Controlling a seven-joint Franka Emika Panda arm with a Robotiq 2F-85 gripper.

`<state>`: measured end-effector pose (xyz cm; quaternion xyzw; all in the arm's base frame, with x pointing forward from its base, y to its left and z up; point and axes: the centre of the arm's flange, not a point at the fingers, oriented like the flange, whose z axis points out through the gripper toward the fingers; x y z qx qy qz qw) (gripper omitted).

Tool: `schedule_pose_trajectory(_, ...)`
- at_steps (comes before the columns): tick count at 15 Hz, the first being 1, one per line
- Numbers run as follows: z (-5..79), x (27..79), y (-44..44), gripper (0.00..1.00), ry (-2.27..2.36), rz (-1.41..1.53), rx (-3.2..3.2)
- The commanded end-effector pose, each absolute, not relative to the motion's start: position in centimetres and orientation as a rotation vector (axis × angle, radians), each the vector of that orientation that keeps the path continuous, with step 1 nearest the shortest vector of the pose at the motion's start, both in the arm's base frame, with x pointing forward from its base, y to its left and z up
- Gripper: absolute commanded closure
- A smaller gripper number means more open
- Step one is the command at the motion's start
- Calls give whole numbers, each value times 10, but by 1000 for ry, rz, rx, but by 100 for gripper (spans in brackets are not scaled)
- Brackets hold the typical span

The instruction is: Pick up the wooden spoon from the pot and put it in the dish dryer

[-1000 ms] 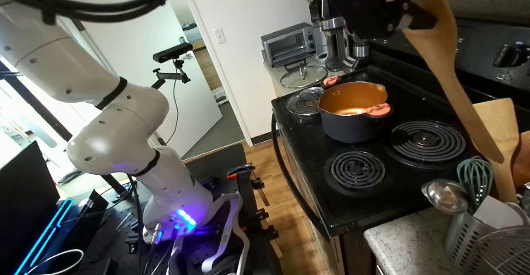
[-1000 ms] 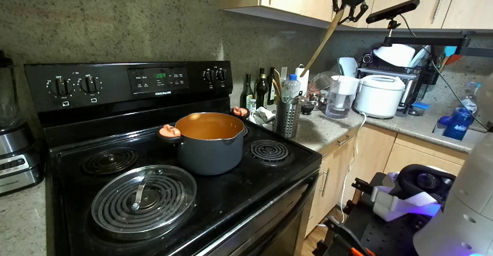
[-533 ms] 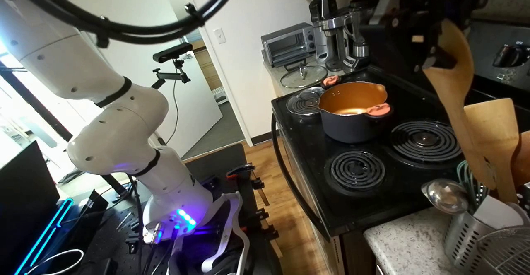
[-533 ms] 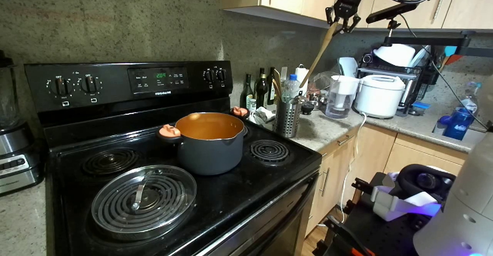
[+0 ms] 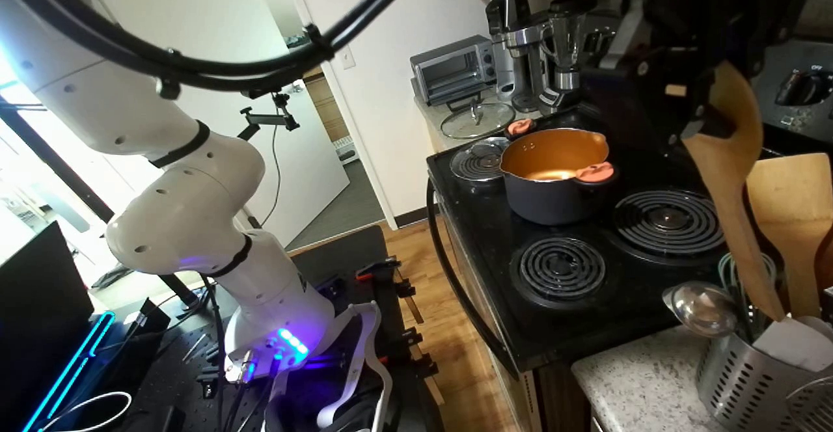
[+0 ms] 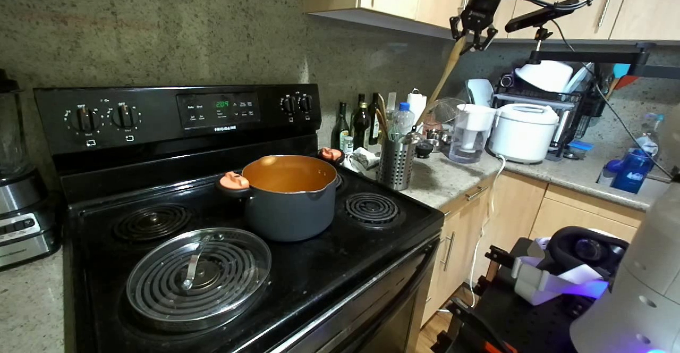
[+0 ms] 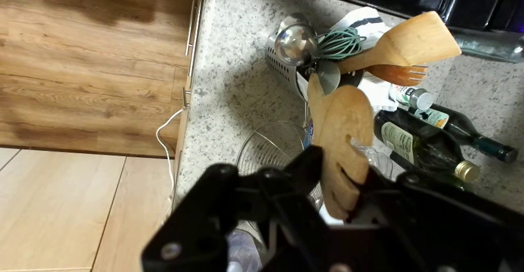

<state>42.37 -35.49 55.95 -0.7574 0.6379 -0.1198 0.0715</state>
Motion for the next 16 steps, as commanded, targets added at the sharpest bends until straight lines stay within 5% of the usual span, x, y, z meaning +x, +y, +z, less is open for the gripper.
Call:
schedule_pose_trajectory(1,555,430,-360,97,1960,-314,-2245)
schedule_pose_trajectory(16,594,417,-346,97,1915,-428,-2247)
